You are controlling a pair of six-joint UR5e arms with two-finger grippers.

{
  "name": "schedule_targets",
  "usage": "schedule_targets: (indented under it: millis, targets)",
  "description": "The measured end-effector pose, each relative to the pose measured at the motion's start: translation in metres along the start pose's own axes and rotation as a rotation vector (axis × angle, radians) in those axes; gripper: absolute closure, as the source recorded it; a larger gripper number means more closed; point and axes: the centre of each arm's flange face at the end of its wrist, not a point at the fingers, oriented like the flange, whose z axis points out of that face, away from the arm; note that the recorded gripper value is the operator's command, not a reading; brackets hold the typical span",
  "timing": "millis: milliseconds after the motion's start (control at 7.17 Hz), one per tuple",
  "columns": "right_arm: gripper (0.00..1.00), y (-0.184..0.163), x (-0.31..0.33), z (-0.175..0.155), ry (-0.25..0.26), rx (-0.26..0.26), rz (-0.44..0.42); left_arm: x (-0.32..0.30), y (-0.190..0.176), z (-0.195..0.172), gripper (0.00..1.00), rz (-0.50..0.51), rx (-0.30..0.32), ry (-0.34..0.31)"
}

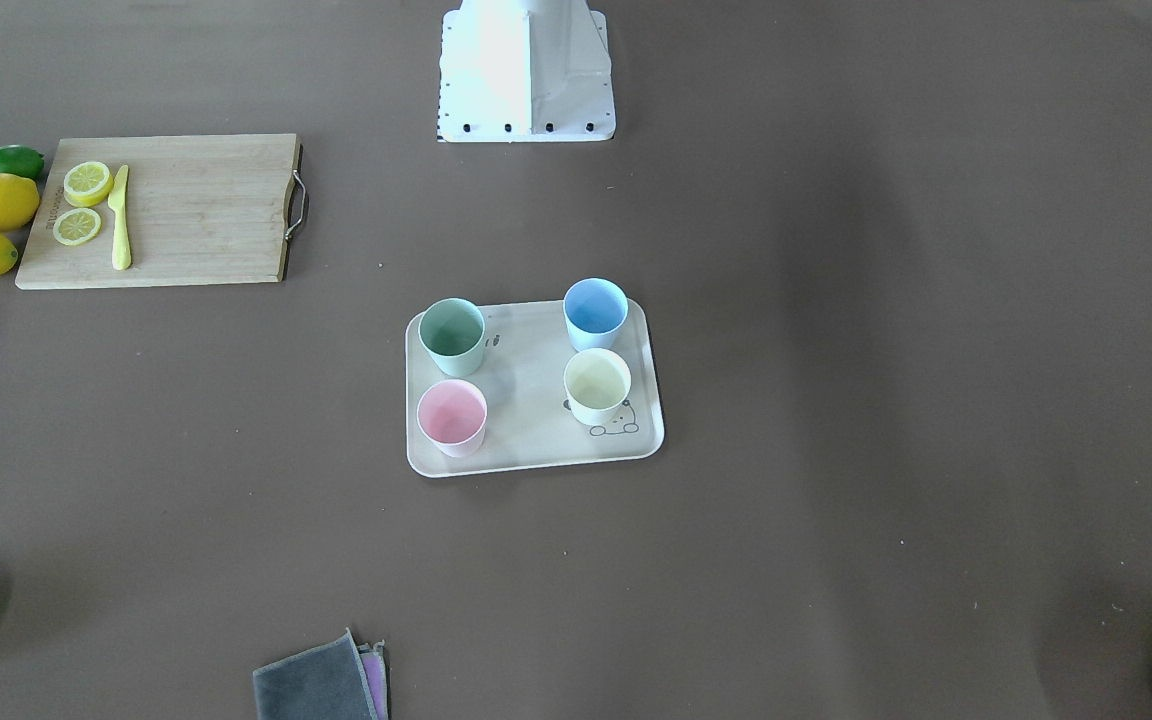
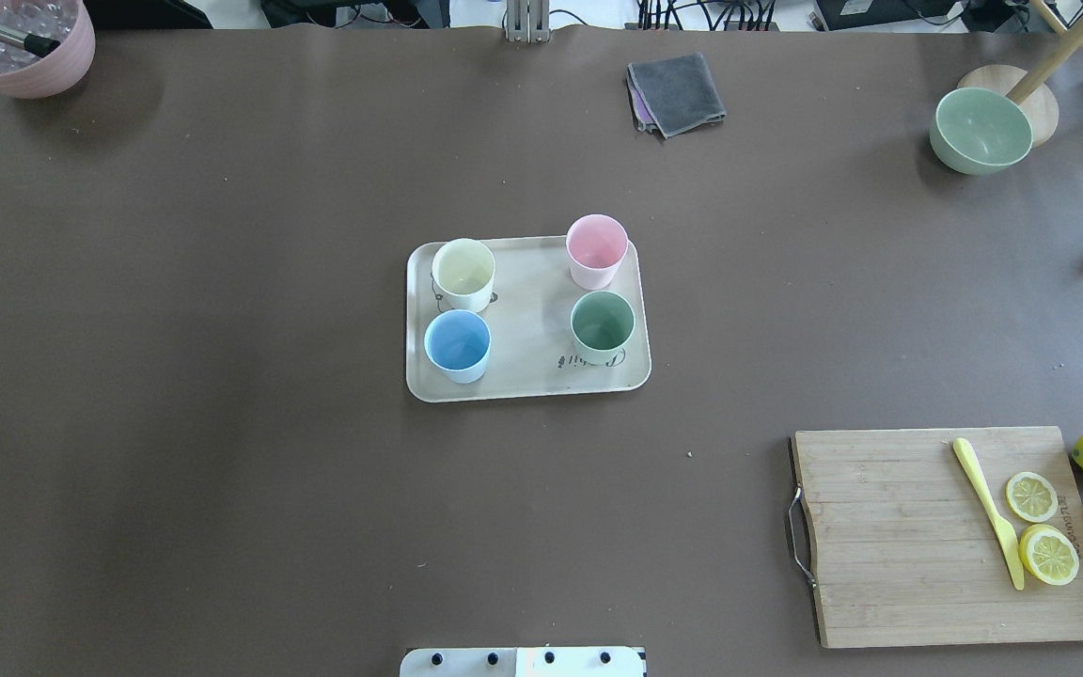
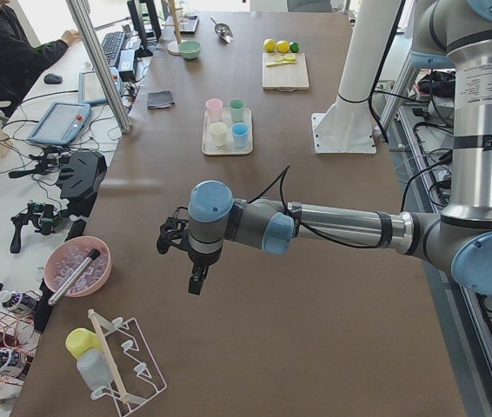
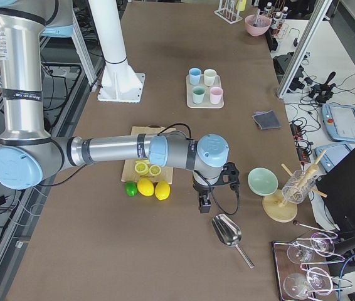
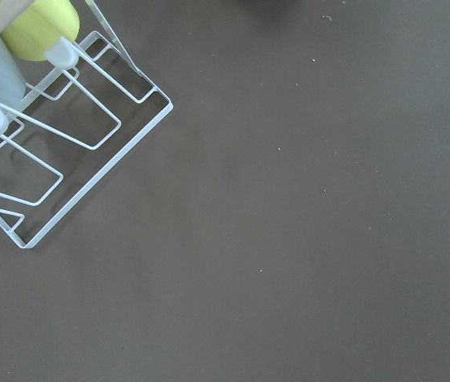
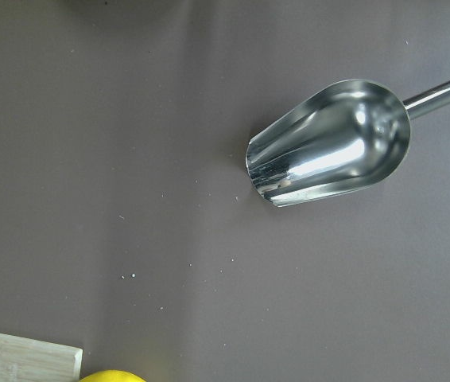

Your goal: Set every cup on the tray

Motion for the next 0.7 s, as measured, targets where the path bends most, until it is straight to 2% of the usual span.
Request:
schedule_targets:
  millis: [698]
  targets:
    - [0.0, -0.0047, -0.0022, -0.004, 0.01, 0.006, -0.008, 0.0008, -0.0013, -0.0004, 0.02, 0.004, 0.002, 0.0]
